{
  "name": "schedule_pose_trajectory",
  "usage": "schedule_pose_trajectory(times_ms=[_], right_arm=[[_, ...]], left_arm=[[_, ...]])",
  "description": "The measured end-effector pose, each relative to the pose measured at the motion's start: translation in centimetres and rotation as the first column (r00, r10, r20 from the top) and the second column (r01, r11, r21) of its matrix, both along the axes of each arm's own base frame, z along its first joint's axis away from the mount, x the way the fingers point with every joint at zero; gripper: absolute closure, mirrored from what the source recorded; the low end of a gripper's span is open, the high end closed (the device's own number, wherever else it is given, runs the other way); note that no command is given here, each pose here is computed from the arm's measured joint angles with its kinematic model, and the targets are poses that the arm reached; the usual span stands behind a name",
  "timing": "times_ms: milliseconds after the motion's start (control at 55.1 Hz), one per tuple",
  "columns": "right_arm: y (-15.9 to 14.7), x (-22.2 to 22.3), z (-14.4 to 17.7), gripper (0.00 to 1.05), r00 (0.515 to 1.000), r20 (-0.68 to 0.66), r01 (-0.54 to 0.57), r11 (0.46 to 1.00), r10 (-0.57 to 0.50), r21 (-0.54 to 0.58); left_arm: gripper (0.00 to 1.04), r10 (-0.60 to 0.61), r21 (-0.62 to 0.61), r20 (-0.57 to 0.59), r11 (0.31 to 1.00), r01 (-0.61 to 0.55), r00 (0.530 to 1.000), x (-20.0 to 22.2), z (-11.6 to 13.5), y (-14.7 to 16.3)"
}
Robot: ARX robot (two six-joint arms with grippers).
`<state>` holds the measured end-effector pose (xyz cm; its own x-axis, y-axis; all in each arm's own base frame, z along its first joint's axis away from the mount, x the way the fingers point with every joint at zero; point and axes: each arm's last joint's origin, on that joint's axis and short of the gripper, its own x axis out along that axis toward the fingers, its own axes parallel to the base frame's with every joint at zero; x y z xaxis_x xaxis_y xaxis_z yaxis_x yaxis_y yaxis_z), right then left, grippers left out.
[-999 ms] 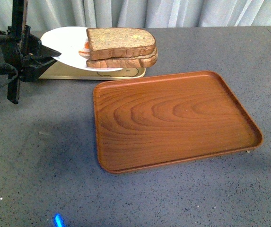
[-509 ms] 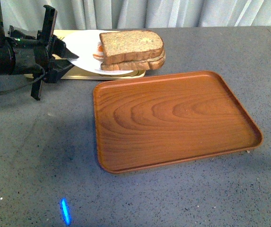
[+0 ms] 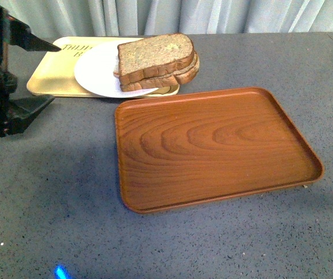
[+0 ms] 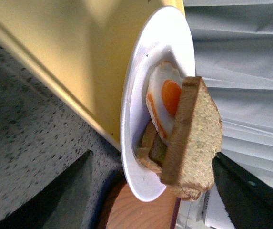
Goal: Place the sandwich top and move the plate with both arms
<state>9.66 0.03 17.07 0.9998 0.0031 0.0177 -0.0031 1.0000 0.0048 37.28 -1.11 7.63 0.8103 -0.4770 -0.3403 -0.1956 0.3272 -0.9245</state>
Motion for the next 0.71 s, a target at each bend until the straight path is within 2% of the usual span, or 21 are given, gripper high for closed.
schedule_pose_trajectory(times_ms=[54,327,436,527,636,708], right_arm=[[0.0,0.0,0.0,0.09,1.000,0.000,0.000,1.000,0.000,0.000],[0.0,0.0,0.0,0.09,1.000,0.000,0.000,1.000,0.000,0.000],[0.0,0.0,0.0,0.09,1.000,0.000,0.000,1.000,0.000,0.000],[0.0,0.0,0.0,0.09,1.000,0.000,0.000,1.000,0.000,0.000],[0.0,0.0,0.0,0.09,1.000,0.000,0.002,1.000,-0.002,0.000],[0.0,0.0,0.0,0.09,1.000,0.000,0.001,1.000,-0.001,0.000]], left_arm=[[0.07,-0.001,0.009,0.016,1.000,0.001,1.000,-1.3,0.4,0.5],[0.09,-0.031,0.060,0.107,0.998,0.024,0.994,-9.8,2.9,2.6],[0.09,-0.064,0.107,0.161,0.993,0.047,0.985,-13.8,3.9,2.1],[0.09,-0.081,0.148,0.201,0.988,0.052,0.976,-14.5,4.3,1.8],[0.29,-0.019,0.370,0.357,0.921,-0.123,0.934,-15.3,4.0,1.0],[0.44,-0.035,0.535,0.473,0.805,-0.256,0.880,-16.3,4.5,0.7]])
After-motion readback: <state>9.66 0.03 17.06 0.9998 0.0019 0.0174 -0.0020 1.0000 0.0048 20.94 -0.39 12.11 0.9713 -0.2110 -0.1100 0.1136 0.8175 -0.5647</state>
